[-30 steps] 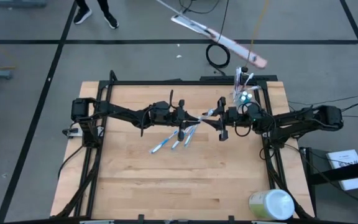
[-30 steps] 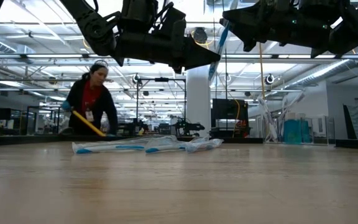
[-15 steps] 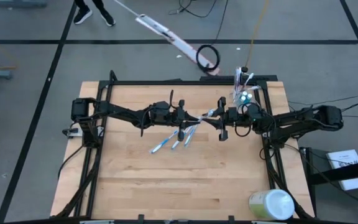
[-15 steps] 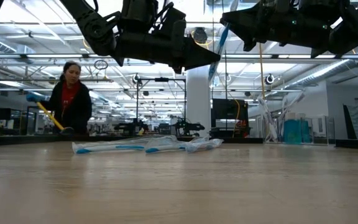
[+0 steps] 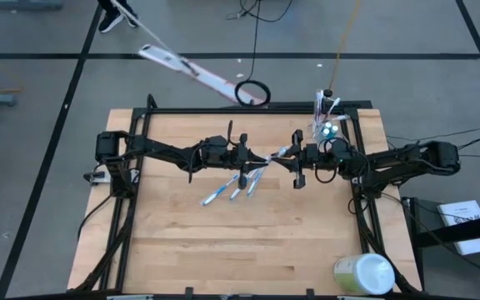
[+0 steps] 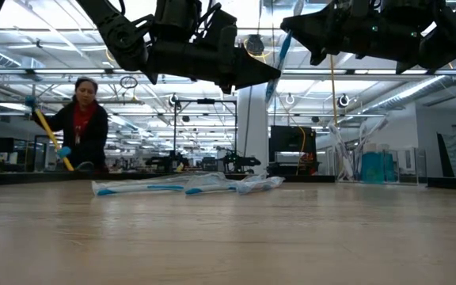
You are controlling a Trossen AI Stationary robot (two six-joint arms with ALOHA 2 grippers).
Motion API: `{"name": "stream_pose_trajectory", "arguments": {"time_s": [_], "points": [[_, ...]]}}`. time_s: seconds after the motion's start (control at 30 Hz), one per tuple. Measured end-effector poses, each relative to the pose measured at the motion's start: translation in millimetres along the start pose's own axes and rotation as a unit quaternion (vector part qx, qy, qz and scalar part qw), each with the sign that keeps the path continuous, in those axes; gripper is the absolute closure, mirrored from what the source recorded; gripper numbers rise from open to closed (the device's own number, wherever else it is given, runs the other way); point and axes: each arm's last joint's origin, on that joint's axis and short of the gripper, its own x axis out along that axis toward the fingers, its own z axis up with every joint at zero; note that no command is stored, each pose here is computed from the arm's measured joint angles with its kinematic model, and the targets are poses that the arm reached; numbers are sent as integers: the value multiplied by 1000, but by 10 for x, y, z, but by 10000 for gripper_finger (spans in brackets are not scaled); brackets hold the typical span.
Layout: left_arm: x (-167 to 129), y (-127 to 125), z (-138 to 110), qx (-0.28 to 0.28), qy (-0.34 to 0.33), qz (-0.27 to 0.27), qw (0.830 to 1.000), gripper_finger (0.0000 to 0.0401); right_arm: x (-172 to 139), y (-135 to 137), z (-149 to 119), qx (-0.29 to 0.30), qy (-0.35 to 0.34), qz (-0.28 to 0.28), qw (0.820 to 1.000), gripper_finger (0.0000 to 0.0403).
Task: Pick & Place toothbrushing station
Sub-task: Put the blue toothbrush into the right of the transparent organizer
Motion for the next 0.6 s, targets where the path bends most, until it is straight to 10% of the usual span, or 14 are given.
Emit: {"name": "stream_pose_trajectory", "arguments": {"time_s": [0.6], "points": [[0,0,-3,-7,1,0,1000,362,0,0,-6,-12,3,0,1000,386]]}}
